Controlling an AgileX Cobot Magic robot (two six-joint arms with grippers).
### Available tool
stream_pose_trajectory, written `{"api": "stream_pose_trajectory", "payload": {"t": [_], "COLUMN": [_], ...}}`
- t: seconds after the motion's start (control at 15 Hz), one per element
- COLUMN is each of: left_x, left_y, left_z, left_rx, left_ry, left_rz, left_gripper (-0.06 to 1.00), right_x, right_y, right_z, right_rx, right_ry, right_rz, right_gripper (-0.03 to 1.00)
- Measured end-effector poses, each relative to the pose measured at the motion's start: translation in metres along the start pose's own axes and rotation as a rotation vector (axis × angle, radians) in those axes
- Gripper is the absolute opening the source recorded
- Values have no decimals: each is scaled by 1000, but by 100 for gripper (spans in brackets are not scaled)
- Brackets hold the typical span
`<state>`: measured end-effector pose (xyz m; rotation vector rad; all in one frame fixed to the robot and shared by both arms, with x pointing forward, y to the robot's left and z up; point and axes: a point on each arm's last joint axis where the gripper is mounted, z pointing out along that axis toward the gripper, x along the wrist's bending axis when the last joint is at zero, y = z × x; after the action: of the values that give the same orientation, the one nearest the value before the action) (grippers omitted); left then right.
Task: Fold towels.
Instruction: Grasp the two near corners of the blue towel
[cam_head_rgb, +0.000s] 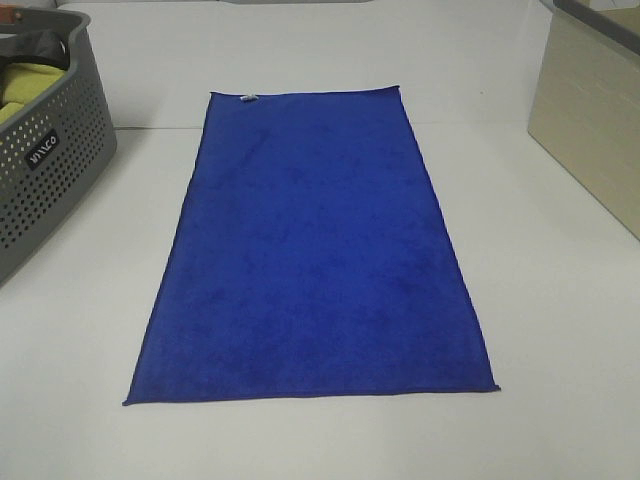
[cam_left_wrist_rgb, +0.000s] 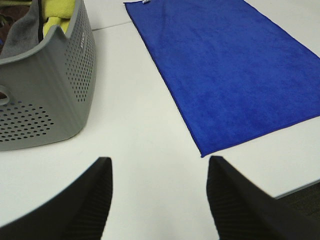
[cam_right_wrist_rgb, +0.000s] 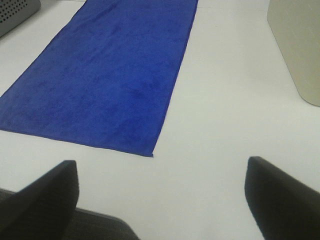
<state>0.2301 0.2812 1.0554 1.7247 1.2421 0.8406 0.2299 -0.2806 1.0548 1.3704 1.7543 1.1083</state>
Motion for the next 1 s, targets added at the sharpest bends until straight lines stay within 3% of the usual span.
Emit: {"api": "stream_pose_trajectory", "payload": {"t": [0.07, 0.2, 0.4, 0.53, 0.73, 1.0], "left_x": [0, 2, 9, 14, 17, 23], "left_y": [0, 15, 38, 51, 57, 43], "left_z": [0, 0, 19, 46, 95, 168], "left_rx": [-5, -136, -180, -97, 118, 414], "left_ry": [-3, 5, -12, -66, -143, -214], "left_rz": [-5, -101, -283, -438, -614, -688], "left_gripper": [55, 55, 55, 55, 55, 55], "right_x": [0, -5, -13, -19, -29, -38], "right_y": [0, 15, 33, 46, 62, 64], "right_z": [0, 8, 36, 63, 105, 168], "right_rx": [-2, -6, 104, 214, 394, 624], "right_ry": [-5, -20, -26, -23, -27, 22], "right_rz": [13, 118, 185, 242, 297, 304], "right_gripper": [85, 83, 80, 78, 75, 74]}}
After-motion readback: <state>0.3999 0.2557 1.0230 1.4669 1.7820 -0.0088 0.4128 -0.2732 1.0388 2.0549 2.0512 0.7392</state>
